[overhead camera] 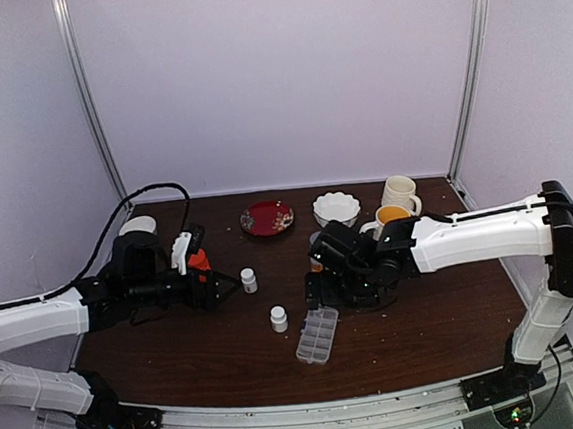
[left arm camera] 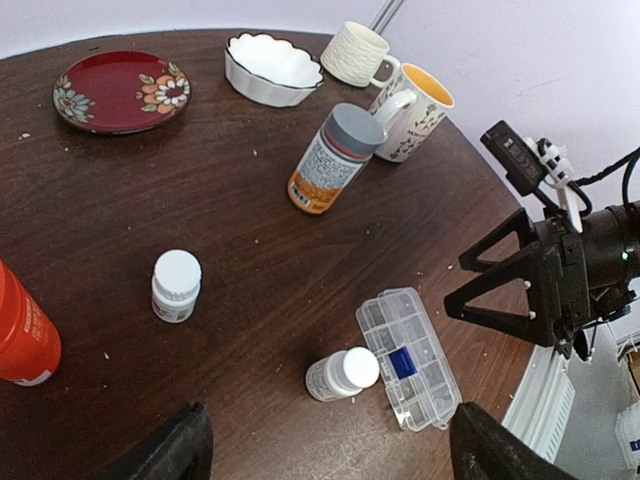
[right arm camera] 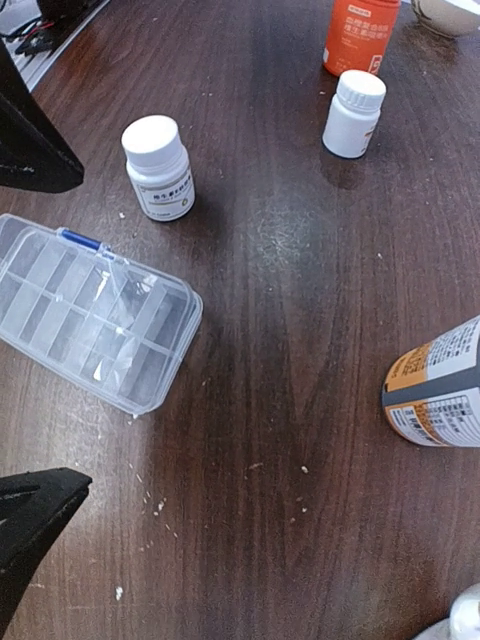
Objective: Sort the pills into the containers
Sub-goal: Pick up the pill container from the center of the board.
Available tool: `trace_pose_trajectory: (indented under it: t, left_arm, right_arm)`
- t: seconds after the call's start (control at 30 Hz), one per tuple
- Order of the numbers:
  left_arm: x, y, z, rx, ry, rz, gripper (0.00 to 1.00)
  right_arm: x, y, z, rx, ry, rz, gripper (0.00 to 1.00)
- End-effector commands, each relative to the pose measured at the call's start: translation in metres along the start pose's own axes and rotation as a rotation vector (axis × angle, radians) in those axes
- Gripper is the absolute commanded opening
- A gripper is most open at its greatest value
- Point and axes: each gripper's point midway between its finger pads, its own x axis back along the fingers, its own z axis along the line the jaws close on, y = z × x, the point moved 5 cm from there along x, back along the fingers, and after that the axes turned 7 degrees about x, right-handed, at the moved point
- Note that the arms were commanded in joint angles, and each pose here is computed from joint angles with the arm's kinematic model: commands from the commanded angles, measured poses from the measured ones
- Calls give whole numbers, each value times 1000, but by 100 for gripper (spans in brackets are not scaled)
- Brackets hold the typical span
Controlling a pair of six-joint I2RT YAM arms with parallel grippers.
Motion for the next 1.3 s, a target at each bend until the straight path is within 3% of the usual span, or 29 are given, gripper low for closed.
trace_pose_trajectory:
  t: [0.0,0.27,0.5,0.97,1.27]
  left_arm:
    - [5,14,-7,-22,-22,-97,86]
    - [16,17,-6,-80,-4,-155,93]
    - [29,22,-6,-136,25,-213,95]
    - [35,21,-8,-188,21,-221,96]
    - [35,19,-7,-190,25,-217,96]
  right_arm:
    - [-2,0,7,-129,-9,56,100]
    - [-17,-15,12,-267,23,125,100]
    - [-24,-21,34,-244,10,160,100]
    - [-46,-42,26,-299,-46,237,100]
    - [-53,-46,25,-329,3,247,90]
